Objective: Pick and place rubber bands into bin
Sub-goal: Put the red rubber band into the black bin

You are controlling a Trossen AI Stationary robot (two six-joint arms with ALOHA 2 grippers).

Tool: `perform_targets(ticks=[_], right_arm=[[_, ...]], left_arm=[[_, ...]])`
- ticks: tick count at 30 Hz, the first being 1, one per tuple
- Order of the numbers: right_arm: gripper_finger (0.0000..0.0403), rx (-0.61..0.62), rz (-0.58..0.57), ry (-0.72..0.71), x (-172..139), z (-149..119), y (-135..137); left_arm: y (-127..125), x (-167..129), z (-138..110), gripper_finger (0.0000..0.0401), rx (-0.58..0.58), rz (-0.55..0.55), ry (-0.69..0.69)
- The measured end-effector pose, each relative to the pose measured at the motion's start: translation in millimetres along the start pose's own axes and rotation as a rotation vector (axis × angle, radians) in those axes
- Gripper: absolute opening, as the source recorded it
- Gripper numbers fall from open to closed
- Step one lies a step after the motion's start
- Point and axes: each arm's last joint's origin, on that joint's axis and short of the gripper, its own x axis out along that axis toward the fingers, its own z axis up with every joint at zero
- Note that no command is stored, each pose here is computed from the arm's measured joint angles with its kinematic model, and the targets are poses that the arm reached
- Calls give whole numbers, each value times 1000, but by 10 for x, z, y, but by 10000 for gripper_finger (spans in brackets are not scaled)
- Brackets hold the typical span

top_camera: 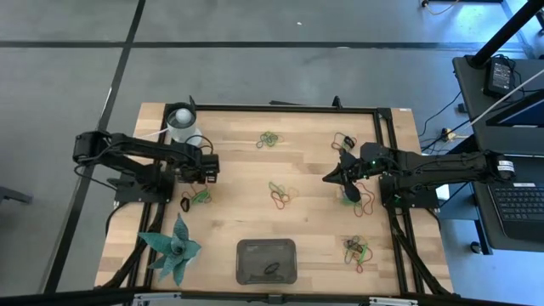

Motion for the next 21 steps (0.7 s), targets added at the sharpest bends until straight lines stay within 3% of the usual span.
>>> perform_targets(ticks=[11,21], right_arm=[[12,23,0,0,0,0,0],[12,22,0,0,0,0,1]], left_arm=[[76,125,-9,114,21,15,1],[78,177,-21,26,50,-20,18]])
